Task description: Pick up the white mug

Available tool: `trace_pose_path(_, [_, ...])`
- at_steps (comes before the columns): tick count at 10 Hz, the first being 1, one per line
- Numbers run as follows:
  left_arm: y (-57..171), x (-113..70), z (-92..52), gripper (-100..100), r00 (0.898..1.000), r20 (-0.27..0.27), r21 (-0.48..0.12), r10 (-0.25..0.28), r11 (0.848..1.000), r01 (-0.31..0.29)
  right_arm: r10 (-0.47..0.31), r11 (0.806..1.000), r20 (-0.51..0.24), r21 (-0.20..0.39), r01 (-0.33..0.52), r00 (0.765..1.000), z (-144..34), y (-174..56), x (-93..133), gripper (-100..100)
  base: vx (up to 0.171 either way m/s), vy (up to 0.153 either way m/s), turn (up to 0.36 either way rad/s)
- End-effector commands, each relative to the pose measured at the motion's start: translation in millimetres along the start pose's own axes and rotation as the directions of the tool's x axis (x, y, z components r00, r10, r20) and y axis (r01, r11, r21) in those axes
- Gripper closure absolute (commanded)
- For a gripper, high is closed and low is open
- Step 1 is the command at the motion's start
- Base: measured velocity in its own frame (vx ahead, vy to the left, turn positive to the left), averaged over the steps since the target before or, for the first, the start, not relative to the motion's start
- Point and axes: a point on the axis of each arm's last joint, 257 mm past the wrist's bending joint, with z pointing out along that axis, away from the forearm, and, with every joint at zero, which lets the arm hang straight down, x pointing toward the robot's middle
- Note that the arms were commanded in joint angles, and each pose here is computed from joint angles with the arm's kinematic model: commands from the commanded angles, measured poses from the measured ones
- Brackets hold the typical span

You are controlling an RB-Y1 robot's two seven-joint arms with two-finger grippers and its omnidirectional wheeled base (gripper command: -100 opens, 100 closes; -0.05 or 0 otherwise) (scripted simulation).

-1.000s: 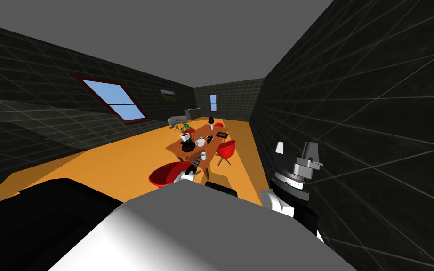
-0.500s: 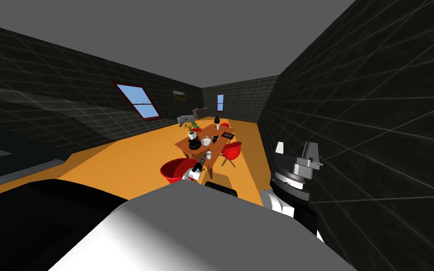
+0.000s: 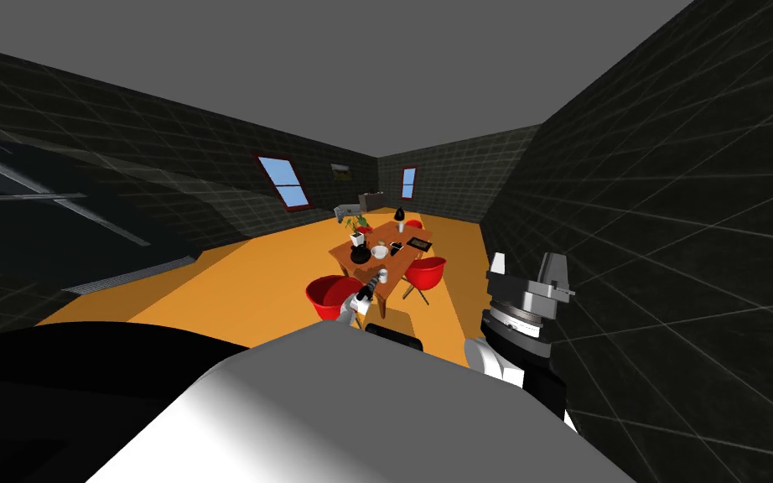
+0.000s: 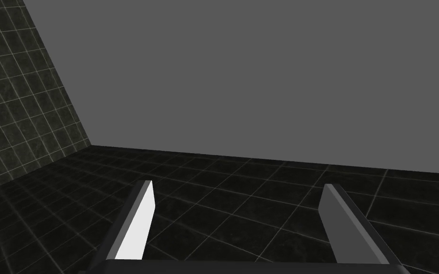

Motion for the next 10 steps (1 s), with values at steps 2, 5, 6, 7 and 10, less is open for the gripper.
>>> trace_pose_path(2, [-24.6,34.1,11.0,-100,0.997,-0.057,0.022,0.046,0.999,-0.045,0.000,1.000,0.000,0.000,0.000,1.000,0.0,0.0,0.0,0,0.005,0.046,0.224])
trace_pose_path(5, [-40.6,49.0,18.2,-100,0.994,-0.080,0.042,0.068,0.997,-0.065,0.000,1.000,0.000,0.000,0.000,1.000,0.1,0.0,0.1,0,0.008,0.001,0.095])
trace_pose_path(6, [-41.8,49.7,18.8,100,0.994,-0.081,0.046,0.070,0.997,-0.066,0.000,1.000,0.000,0.000,0.000,1.000,0.1,0.0,0.1,0,0.000,0.000,0.000])
trace_pose_path(7, [-40.5,49.4,18.6,100,0.994,-0.080,0.043,0.070,0.997,-0.067,0.000,1.000,0.000,0.000,0.000,1.000,0.1,0.0,0.1,0,0.000,0.000,0.000])
trace_pose_path(10, [-41.4,49.6,18.7,100,0.994,-0.081,0.045,0.070,0.997,-0.066,0.000,1.000,0.000,0.000,0.000,1.000,0.1,0.0,0.1,0,0.000,0.000,0.000])
